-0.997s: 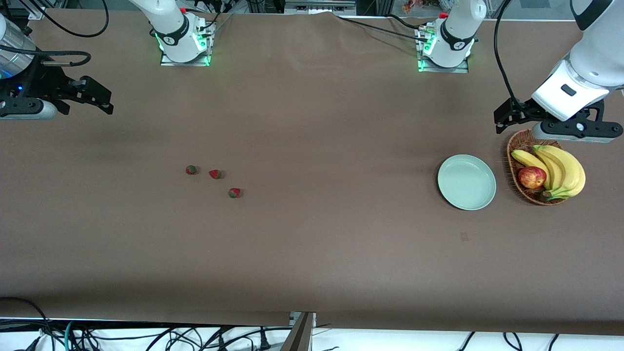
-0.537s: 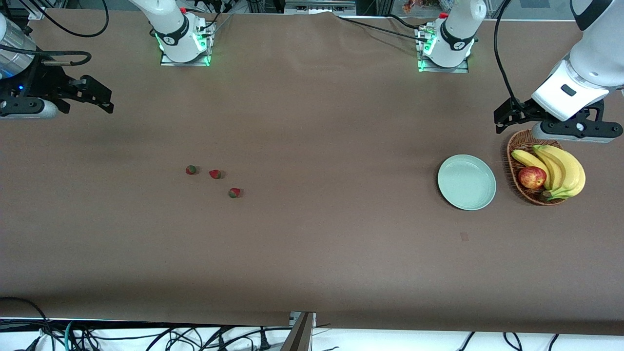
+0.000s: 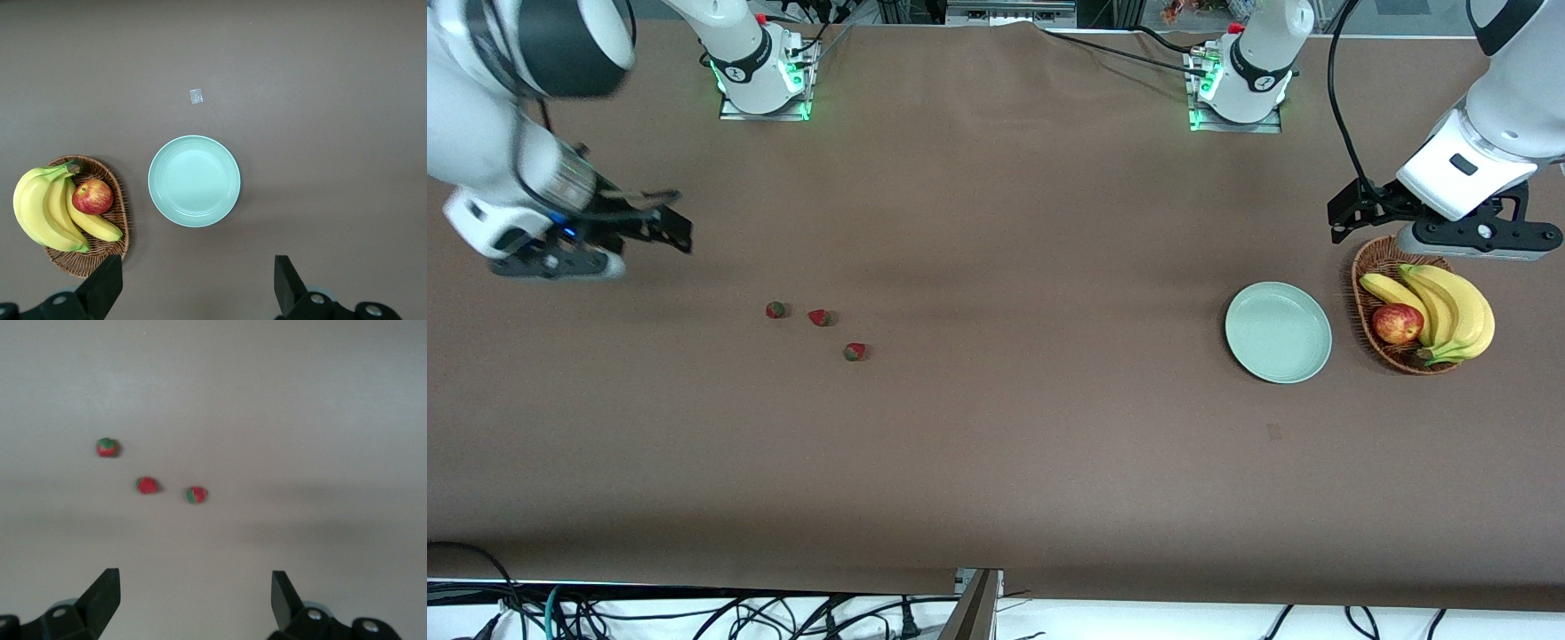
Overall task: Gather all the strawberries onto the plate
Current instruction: 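Lower the right gripper and grasp one strawberry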
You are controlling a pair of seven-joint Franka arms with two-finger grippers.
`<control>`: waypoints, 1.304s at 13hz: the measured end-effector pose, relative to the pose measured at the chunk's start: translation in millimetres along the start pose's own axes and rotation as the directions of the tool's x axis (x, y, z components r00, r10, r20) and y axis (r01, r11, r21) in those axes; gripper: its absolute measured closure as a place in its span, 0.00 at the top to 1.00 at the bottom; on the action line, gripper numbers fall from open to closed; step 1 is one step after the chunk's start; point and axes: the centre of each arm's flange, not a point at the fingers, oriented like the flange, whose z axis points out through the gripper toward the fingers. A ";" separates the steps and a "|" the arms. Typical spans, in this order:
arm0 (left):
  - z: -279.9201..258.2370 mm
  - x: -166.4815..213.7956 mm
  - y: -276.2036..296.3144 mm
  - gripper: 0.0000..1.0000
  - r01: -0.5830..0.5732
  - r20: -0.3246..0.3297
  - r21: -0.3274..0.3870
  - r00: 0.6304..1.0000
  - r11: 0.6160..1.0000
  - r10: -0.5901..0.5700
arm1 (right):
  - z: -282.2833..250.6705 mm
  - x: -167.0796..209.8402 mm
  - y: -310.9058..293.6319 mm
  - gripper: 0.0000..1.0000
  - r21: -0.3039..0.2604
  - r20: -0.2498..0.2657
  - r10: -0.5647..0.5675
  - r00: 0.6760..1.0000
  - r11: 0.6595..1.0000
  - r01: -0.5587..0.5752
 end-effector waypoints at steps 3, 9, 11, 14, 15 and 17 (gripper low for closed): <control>0.3 0.1 0.0 1.00 0.000 0.001 0.000 1.000 1.000 0.000 | 121.3 1.2 0.1 1.00 0.001 0.000 0.000 1.000 1.000 0.000; 0.9 0.4 0.0 1.00 0.000 0.002 0.000 1.000 1.000 0.000 | 235.0 14.9 -7.0 1.00 0.007 0.007 -0.006 1.000 1.000 0.006; 0.9 0.4 0.0 1.00 0.000 0.002 0.000 1.000 1.000 0.000 | 260.6 14.4 -8.0 0.99 0.008 0.017 -0.007 1.000 1.000 0.006; 1.0 0.4 0.0 1.00 0.000 0.003 0.000 1.000 1.000 0.000 | 277.0 9.3 -8.7 0.95 0.007 0.042 0.004 0.999 1.000 -0.004; 1.0 0.4 0.0 1.00 0.000 0.003 0.000 1.000 1.000 0.000 | 279.6 6.1 -11.3 0.95 0.008 0.050 0.001 0.999 1.000 -0.001; 1.0 0.4 0.0 1.00 0.000 0.003 0.000 1.000 1.000 0.000 | 284.4 0.1 -16.1 0.87 0.010 0.064 -0.005 0.998 1.000 0.004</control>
